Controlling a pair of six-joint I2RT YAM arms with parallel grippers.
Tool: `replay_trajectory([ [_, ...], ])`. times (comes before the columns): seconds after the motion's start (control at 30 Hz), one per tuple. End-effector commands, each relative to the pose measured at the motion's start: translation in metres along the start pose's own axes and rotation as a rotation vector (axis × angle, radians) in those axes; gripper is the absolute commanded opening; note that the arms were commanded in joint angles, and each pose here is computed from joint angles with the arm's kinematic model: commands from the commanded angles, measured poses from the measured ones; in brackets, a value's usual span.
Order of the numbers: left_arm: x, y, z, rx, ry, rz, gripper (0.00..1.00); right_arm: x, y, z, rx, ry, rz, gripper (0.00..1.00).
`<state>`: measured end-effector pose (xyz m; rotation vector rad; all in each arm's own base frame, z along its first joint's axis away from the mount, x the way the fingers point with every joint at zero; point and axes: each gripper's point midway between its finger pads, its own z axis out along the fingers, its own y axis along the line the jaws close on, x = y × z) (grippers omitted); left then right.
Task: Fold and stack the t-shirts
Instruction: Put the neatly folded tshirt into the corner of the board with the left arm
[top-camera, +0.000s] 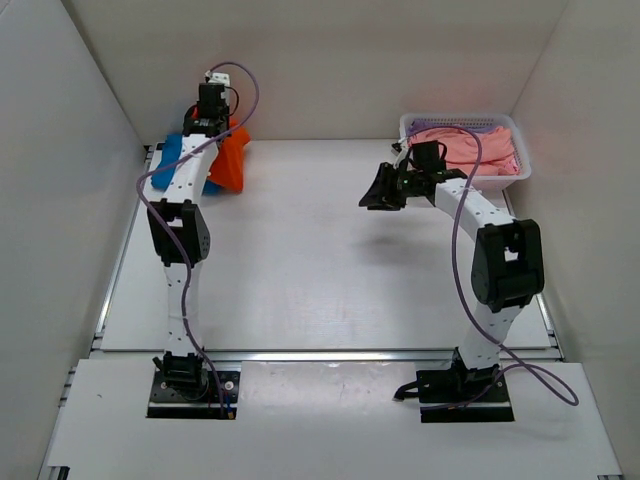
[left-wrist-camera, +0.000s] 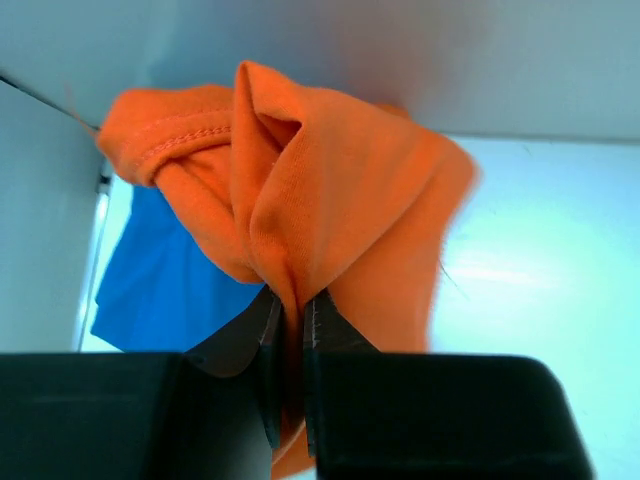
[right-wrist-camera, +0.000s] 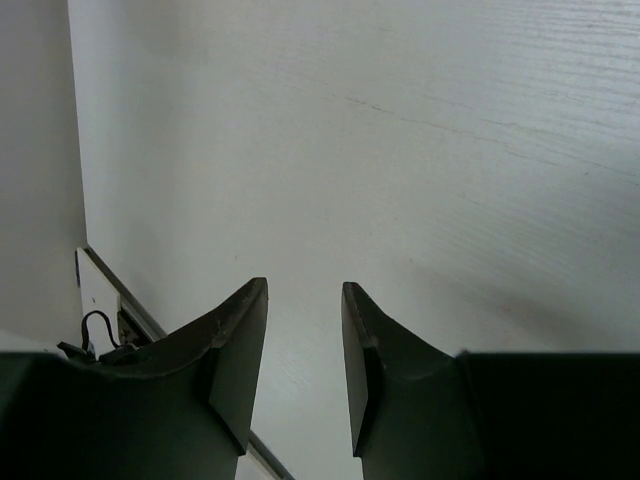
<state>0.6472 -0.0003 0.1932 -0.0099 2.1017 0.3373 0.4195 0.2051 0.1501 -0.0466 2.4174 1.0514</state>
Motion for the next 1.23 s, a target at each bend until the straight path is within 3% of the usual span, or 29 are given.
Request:
replay_trajectory([
  [0.0, -0.063, 0.049, -0.01, -0.056, -0.192, -0.067, 0.0, -0.014, 0.018, 0.0, -0.045, -0.008, -0.036, 0.33],
  [0.17, -0.032, 0.123, 0.033, -0.175, -0.163, -0.16, 0.0, -0.017, 0.03, 0.002, -0.048, 0.012, -0.047, 0.33],
  [0.2, -0.022, 0.135, 0.043, -0.194, -0.152, -0.178, 0.04, -0.012, 0.031, 0.006, -0.044, 0.03, -0.047, 0.34],
  [0.27, -0.016, 0.152, 0.053, -0.207, -0.165, -0.204, 0.47, -0.012, 0.038, 0.005, -0.045, 0.044, -0.046, 0.33],
  [0.3, -0.014, 0.157, 0.057, -0.207, -0.171, -0.197, 0.98, -0.009, 0.037, 0.009, -0.039, 0.054, -0.047, 0.33],
  [0.43, -0.021, 0.148, 0.055, -0.067, -0.192, -0.283, 0.99, -0.003, 0.047, 0.014, -0.03, 0.07, -0.048, 0.33],
  [0.5, -0.032, 0.124, 0.044, 0.051, -0.198, -0.297, 0.99, -0.003, 0.056, 0.016, -0.045, 0.066, -0.047, 0.33],
  [0.7, -0.053, 0.044, -0.034, 0.27, -0.148, -0.284, 0.99, 0.009, 0.073, 0.014, -0.01, 0.046, -0.054, 0.33],
  [0.87, -0.007, -0.045, -0.109, 0.468, 0.017, -0.193, 0.99, 0.031, 0.043, -0.003, 0.101, 0.037, -0.027, 0.35],
  [0.97, 0.039, -0.074, -0.148, 0.483, 0.115, -0.118, 0.98, 0.04, 0.023, -0.023, 0.156, -0.003, -0.015, 0.37],
  [1.03, 0.051, -0.076, -0.178, 0.487, 0.1, -0.078, 0.99, 0.044, 0.01, -0.041, 0.204, -0.048, -0.019, 0.37],
  [1.2, 0.136, -0.079, -0.218, 0.48, 0.262, -0.044, 0.99, 0.06, -0.03, -0.084, 0.317, -0.087, -0.012, 0.37],
])
